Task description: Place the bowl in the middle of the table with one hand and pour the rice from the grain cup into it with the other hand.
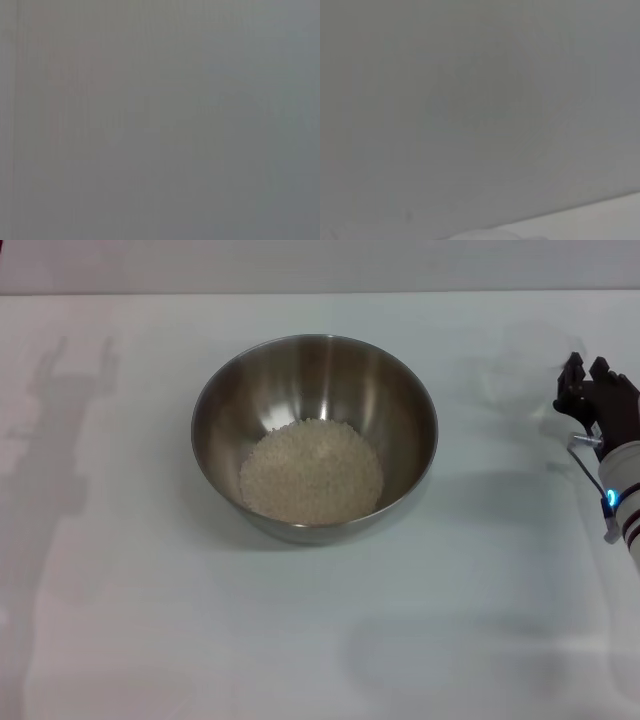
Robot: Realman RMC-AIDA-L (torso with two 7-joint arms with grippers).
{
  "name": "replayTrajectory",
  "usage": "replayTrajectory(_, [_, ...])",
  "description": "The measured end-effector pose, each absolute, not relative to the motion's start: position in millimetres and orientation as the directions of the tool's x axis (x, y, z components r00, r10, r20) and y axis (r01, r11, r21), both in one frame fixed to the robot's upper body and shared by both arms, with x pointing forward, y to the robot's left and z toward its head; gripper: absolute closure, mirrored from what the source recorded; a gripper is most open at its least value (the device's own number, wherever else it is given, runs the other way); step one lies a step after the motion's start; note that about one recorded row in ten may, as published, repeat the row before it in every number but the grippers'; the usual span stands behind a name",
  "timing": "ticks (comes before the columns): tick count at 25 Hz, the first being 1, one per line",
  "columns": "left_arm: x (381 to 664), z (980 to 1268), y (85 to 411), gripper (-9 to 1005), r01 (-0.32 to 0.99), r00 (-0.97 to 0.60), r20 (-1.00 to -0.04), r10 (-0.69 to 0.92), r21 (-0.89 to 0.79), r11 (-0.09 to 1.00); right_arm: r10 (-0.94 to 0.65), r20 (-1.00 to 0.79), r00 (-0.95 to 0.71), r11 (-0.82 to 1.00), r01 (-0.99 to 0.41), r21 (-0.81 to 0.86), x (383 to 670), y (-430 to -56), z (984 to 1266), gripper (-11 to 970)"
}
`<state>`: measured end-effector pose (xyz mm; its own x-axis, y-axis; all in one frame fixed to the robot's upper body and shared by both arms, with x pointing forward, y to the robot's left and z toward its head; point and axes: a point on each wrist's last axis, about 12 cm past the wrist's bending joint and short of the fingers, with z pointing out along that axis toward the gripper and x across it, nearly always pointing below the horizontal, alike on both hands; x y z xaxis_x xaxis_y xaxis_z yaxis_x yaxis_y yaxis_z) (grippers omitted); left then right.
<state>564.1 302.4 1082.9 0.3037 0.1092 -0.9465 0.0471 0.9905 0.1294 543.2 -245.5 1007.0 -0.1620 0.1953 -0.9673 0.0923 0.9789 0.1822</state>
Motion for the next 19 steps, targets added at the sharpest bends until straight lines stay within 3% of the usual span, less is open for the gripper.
replayTrajectory(10, [565.4,1080.1,304.5,410,0.042,0.277,-0.954,0.111,0.128,0.991,0.181,-0.977,-0.109,0.982,0.069,0.174,529.5,-243.4,1008.2,684])
replayTrajectory(16, [565.3,1079.4,305.6,410,0.040,0.271,-0.956,0.109,0.125,0.991,0.144,-0.988,-0.058,0.983,0.121,0.136,512.3,-249.4,1008.7,525])
replayTrajectory(19, [563.9,1075.1,312.4,410,0.014,0.239,-0.964,0.118,0.124,0.992,0.091,-0.996,-0.001,0.977,0.194,0.089,499.9,-258.8,1013.3,525])
